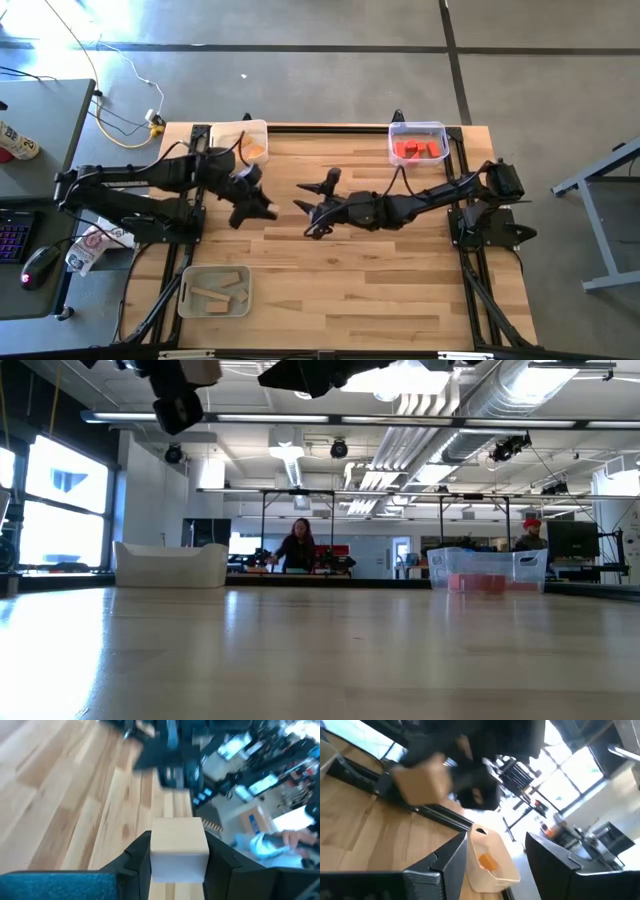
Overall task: Sort & place blocks by color
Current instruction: Put the brown block into the gray bin
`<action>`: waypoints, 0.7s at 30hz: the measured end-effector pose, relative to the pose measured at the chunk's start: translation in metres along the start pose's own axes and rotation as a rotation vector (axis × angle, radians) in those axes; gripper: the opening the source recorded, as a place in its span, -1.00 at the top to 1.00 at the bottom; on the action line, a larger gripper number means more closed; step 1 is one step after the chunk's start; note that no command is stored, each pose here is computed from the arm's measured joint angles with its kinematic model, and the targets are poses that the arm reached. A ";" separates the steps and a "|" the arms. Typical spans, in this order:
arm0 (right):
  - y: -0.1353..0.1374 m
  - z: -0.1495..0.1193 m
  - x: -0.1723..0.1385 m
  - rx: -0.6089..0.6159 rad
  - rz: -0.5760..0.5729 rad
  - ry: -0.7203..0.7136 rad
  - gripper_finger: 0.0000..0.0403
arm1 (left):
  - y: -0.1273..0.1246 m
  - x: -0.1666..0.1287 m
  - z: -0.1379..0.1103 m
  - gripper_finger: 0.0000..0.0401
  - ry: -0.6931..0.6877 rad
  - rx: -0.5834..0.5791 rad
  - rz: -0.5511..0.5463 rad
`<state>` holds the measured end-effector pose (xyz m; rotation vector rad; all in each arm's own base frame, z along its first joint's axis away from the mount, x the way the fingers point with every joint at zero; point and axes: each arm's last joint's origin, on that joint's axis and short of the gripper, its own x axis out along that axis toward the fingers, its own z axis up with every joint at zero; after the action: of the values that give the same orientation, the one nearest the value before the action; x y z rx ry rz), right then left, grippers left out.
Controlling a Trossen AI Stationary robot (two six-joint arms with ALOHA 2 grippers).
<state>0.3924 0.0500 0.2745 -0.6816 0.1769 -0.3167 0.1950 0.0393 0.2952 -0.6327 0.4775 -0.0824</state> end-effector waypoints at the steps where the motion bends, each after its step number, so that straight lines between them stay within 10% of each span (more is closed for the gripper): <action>1: 0.000 0.000 0.000 0.009 -0.010 0.008 0.08 | -0.003 -0.001 -0.004 0.47 0.023 0.002 0.008; 21: -0.018 -0.016 0.011 0.218 -0.091 0.074 0.08 | -0.060 -0.003 -0.091 0.45 0.508 0.013 0.114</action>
<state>0.3941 0.0232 0.2732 -0.4629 0.1788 -0.4417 0.1549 -0.0582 0.2676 -0.5689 1.0011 -0.1389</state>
